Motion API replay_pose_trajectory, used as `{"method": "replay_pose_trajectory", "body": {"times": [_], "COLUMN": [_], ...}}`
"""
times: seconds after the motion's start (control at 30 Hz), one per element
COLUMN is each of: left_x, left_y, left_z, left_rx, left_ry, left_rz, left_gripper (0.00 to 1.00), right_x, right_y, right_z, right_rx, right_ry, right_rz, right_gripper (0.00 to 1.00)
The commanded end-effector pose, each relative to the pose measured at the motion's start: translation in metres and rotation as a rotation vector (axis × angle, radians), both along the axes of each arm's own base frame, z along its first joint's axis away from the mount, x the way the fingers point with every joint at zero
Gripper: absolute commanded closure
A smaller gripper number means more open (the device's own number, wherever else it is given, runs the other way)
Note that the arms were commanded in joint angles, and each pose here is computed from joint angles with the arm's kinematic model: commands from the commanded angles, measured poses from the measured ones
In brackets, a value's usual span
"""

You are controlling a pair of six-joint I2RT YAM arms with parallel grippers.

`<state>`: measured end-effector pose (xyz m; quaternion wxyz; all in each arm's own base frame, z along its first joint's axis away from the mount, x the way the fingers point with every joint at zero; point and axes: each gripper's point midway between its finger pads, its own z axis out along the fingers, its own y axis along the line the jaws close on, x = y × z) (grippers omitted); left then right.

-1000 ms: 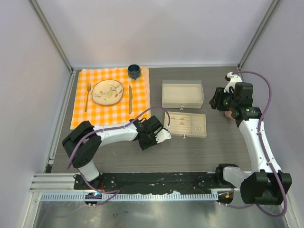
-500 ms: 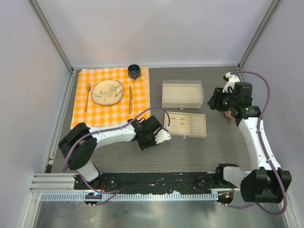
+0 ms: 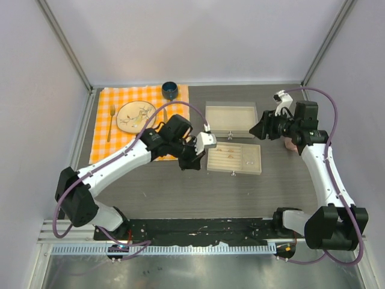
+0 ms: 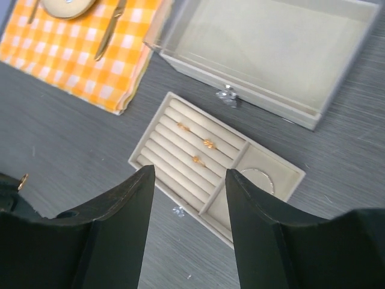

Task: Organize the mixed jewelry

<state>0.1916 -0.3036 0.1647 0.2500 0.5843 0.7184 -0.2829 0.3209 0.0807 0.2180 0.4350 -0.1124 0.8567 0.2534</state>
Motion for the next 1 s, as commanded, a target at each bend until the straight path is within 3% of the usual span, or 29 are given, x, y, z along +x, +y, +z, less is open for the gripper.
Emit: {"method": "replay_pose_trajectory", "body": {"times": [0.0,0.13,0.27,0.33,0.4,0.43,0.47,0.67,0.97], "left_x": [-0.019,-0.025,-0.019,-0.022,-0.023,-0.025,-0.024,-0.020,-0.018], "left_y": [-0.016,-0.020,-0.023,-0.022,-0.024,-0.023,-0.024,-0.020,-0.017], "left_z": [0.065,0.111,0.146,0.158,0.173,0.181,0.191,0.205,0.200], "left_rx": [-0.270,-0.459,-0.572,-0.601,-0.656,-0.658,-0.696,-0.719,-0.711], "left_ry": [0.226,0.412,0.420,0.499,0.507,0.583,0.550,0.608,0.653], "left_rz": [-0.043,-0.079,-0.096,-0.086,-0.133,-0.107,-0.147,-0.143,-0.157], "left_gripper": [1.00,1.00,1.00,1.00,1.00,1.00,1.00,1.00,1.00], "right_x": [-0.002,-0.012,-0.023,-0.033,-0.043,-0.048,-0.050,-0.079,-0.101], "right_y": [0.030,0.051,0.063,0.069,0.074,0.080,0.079,0.128,0.146], "right_z": [0.042,0.054,0.057,0.059,0.059,0.059,0.057,0.068,0.107], "right_rx": [0.102,0.219,0.266,0.284,0.248,0.232,0.192,0.161,0.171], "right_ry": [-0.163,-0.193,-0.215,-0.225,-0.256,-0.263,-0.284,-0.358,-0.498], "right_rz": [0.219,0.346,0.452,0.524,0.594,0.630,0.648,0.823,0.930], "right_gripper": [0.43,0.43,0.43,0.43,0.42,0.42,0.42,0.43,0.44]}}
